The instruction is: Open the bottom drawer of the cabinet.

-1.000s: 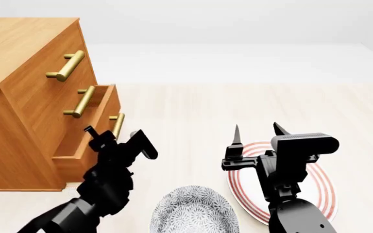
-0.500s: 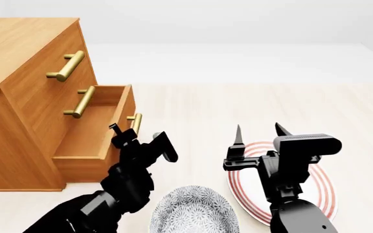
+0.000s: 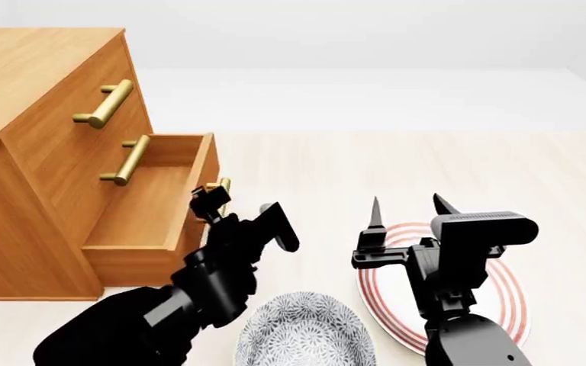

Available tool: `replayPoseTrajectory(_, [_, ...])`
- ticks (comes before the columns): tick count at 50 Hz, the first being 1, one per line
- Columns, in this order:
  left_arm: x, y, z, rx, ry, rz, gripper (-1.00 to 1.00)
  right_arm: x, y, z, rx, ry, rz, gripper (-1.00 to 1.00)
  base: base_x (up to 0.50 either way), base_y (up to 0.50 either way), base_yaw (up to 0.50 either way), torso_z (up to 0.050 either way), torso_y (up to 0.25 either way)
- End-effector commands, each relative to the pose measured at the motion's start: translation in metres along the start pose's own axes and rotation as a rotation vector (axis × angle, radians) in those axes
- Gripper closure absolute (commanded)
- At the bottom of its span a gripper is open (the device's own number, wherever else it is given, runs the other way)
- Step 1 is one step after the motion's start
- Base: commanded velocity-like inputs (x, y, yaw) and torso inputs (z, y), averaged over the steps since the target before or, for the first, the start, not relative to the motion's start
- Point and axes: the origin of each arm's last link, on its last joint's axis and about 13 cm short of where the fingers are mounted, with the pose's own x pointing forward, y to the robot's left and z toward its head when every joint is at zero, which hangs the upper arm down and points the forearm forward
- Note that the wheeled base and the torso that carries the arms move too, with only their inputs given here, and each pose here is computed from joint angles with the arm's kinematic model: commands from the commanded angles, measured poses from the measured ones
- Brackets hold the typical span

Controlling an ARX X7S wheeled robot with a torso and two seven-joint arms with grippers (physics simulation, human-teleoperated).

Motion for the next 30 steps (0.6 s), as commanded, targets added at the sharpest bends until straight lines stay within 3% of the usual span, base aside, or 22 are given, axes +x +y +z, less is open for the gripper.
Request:
replayPoseTrajectory(1, [-0.005,0.002,0.014,-0.029,-0.065,-0.004,-1.00,0.000,-0.001,0.001,0.007,-0.002,-0.001,-1.00,0.00,0.00,0.00,0.000,0.000])
replayPoseTrajectory(7, [-0.007,0.005,0.016,-0.038,-0.079,0.006,-1.00,-0.001,-0.001,-0.001,0.008,0.000,-0.002,-1.00,0.00,0.00,0.00,0.000,0.000])
replayPoseTrajectory(11, [-0.011,0.027,0.023,-0.140,-0.115,0.057,-1.00,0.000,-0.001,0.000,0.006,-0.001,-0.001,-1.00,0.00,0.00,0.00,0.000,0.000])
replayPoseTrajectory(12, [-0.012,0.033,0.025,-0.173,-0.126,0.065,-1.00,0.000,-0.001,0.000,0.006,-0.001,-0.001,-1.00,0.00,0.00,0.00,0.000,0.000])
replayPoseTrajectory(13, [-0.015,0.050,0.029,-0.251,-0.140,0.087,-1.00,0.000,-0.001,0.000,0.007,-0.001,-0.002,-1.00,0.00,0.00,0.00,0.000,0.000])
replayPoseTrajectory(16, [-0.022,0.085,0.034,-0.377,-0.166,0.162,-1.00,0.000,-0.001,0.000,0.007,-0.001,-0.002,-1.00,0.00,0.00,0.00,0.000,0.000])
replayPoseTrajectory(19, [-0.026,0.103,0.036,-0.453,-0.171,0.209,-1.00,0.000,-0.001,0.000,0.008,-0.002,-0.003,-1.00,0.00,0.00,0.00,0.000,0.000])
replayPoseTrajectory(22, [-0.032,0.124,0.037,-0.582,-0.193,0.234,-1.00,0.001,-0.001,0.000,0.009,-0.002,-0.003,-1.00,0.00,0.00,0.00,0.000,0.000])
replayPoseTrajectory(23, [-0.035,0.134,0.037,-0.685,-0.200,0.212,-1.00,0.001,-0.001,0.000,0.008,-0.002,-0.002,-1.00,0.00,0.00,0.00,0.000,0.000])
replayPoseTrajectory(24, [-0.036,0.138,0.037,-0.740,-0.203,0.190,-1.00,0.001,-0.001,0.000,0.008,-0.002,-0.001,-1.00,0.00,0.00,0.00,0.000,0.000])
replayPoseTrajectory(25, [-0.037,0.143,0.037,-0.840,-0.207,0.117,-1.00,0.001,-0.001,0.000,0.008,-0.001,-0.002,-1.00,0.00,0.00,0.00,0.000,0.000])
replayPoseTrajectory(27, [-0.033,0.147,0.036,-0.890,-0.168,0.114,-1.00,0.001,-0.001,0.001,0.006,-0.002,-0.001,-1.00,0.00,0.00,0.00,0.000,0.000])
replayPoseTrajectory(30, [-0.025,0.148,0.034,-0.983,-0.124,0.007,-1.00,0.001,0.000,0.002,0.007,-0.006,0.000,-1.00,0.00,0.00,0.00,0.000,0.000])
